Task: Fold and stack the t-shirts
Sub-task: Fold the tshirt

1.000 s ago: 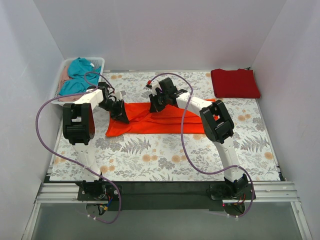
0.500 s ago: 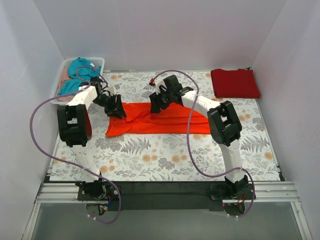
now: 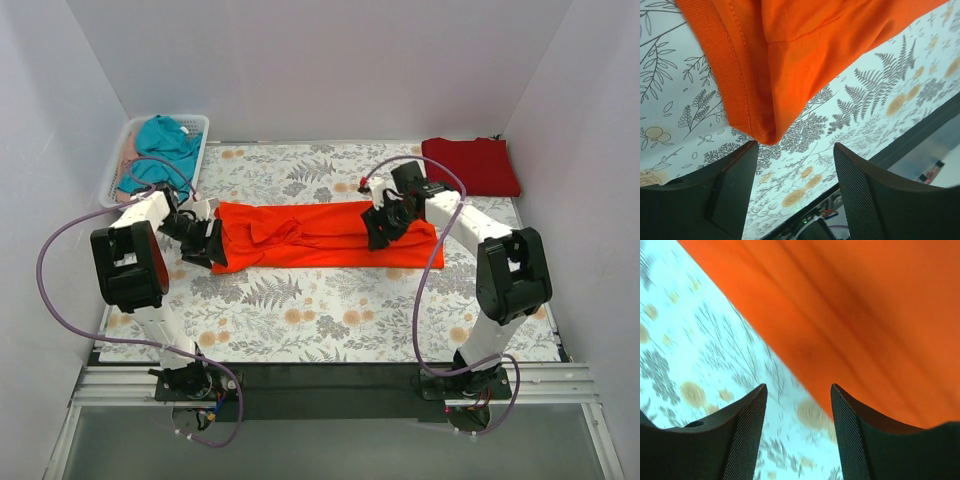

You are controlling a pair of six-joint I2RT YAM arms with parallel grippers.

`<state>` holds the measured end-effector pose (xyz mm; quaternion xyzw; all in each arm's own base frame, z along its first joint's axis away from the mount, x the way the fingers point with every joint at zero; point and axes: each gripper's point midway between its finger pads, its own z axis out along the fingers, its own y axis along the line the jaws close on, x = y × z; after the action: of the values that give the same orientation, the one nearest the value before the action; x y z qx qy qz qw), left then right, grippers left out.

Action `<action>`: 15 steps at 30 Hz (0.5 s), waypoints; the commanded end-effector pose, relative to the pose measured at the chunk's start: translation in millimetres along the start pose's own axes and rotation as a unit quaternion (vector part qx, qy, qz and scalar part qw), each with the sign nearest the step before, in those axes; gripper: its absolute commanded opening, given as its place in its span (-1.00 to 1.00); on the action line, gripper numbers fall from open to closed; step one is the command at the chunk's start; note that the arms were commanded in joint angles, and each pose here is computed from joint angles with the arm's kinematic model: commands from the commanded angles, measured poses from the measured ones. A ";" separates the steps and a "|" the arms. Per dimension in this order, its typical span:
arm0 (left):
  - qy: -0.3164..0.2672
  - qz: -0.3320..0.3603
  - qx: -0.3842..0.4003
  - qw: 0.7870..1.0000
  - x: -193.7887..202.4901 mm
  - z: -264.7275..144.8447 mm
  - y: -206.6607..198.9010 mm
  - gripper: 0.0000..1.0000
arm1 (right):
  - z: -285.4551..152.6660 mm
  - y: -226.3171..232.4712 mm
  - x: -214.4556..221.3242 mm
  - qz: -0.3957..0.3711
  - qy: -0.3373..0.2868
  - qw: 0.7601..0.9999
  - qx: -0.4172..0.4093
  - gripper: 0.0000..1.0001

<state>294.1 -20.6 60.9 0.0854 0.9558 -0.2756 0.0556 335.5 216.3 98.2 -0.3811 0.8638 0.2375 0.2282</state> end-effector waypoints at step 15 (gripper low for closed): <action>-0.037 0.096 -0.012 0.995 -24.8 3.2 9.5 -0.18 | -87.1 -72.0 132.3 0.183 0.105 0.974 0.085 0.18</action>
<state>311.8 -11.9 49.4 0.1487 0.9521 -0.2500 0.0941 291.0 57.0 60.2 -0.2267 0.9538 0.1591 0.1165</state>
